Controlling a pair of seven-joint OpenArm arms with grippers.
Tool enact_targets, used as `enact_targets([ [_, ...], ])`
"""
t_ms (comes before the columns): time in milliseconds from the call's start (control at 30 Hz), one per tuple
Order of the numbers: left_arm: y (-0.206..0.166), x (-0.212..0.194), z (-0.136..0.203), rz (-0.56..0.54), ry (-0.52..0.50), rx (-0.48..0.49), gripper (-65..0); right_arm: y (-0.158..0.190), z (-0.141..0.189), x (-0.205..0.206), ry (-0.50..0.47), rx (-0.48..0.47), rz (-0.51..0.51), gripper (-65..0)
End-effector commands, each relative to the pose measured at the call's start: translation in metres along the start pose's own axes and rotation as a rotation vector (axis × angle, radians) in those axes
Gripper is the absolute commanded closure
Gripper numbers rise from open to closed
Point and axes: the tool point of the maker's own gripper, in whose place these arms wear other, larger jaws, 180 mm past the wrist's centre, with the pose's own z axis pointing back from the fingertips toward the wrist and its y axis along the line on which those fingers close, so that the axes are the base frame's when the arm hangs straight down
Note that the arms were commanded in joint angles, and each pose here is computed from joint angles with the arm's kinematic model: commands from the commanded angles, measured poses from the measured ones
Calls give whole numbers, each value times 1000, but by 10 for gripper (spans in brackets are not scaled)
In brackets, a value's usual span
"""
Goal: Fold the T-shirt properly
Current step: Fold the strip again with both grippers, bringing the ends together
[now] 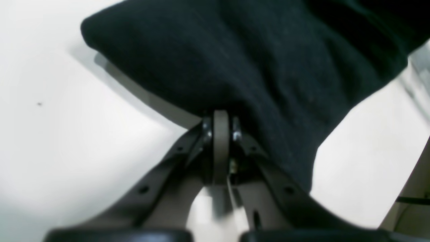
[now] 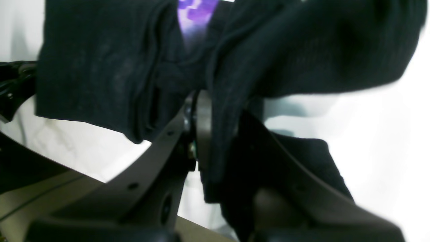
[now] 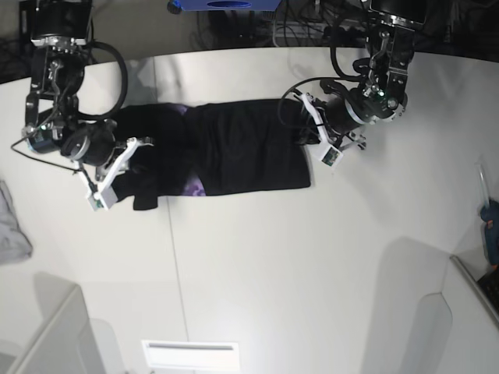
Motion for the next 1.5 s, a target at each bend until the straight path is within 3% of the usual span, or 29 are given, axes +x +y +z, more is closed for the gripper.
enact_targets([
  [0,0,13,3,-8,-45,-8,0,6,8,15,-57,11,25,0],
  [700,29,3,19,1,-27,66,0,97,-10,14,-126,242,-109,0],
  [833,32,-4,20,3,-8,70,0,106,-12,15,-126,266,-122,0],
  [1033,38,-19,16,32,28,73,0,148,-20,14,-105,358,-64,0],
  [1467,36,-21,16,33,31,71,0,182,-30,19,-127,424,-119,0],
])
